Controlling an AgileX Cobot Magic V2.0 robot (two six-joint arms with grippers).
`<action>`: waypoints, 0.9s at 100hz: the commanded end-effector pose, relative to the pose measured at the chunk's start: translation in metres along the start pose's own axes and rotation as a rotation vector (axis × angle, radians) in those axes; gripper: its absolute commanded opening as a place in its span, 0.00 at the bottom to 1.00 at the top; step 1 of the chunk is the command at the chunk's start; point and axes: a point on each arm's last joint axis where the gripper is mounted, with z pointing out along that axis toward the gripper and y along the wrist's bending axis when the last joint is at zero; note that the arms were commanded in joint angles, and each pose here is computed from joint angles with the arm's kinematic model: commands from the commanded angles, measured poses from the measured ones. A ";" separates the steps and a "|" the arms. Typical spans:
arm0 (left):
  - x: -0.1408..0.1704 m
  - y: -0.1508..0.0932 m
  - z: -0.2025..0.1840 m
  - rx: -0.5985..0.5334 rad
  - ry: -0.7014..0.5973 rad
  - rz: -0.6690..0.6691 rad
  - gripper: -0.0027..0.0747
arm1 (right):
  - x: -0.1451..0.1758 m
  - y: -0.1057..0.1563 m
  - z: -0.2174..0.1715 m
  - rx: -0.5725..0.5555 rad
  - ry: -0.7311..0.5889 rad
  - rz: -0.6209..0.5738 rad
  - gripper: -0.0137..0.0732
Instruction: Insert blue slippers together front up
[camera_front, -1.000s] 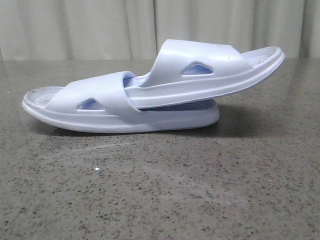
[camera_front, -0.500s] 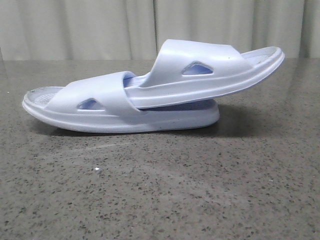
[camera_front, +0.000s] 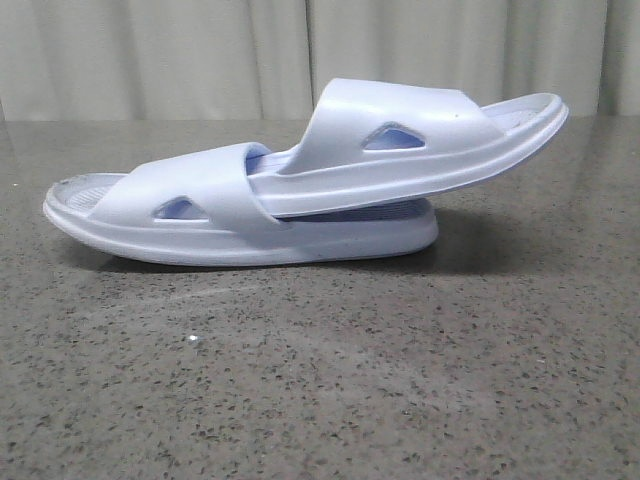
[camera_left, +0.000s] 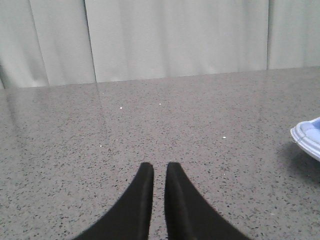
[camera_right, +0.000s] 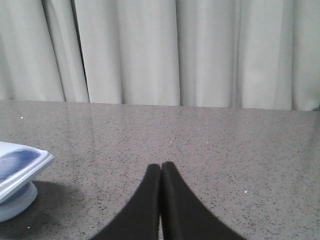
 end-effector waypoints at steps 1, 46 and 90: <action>-0.006 0.000 -0.002 -0.001 -0.103 -0.020 0.06 | -0.013 0.000 -0.005 -0.003 -0.103 -0.027 0.03; -0.006 0.000 -0.002 -0.001 -0.103 -0.020 0.06 | -0.011 0.002 -0.004 -0.019 -0.114 -0.012 0.03; -0.006 0.000 -0.002 -0.001 -0.103 -0.020 0.06 | 0.025 0.007 0.013 0.052 -0.107 0.097 0.03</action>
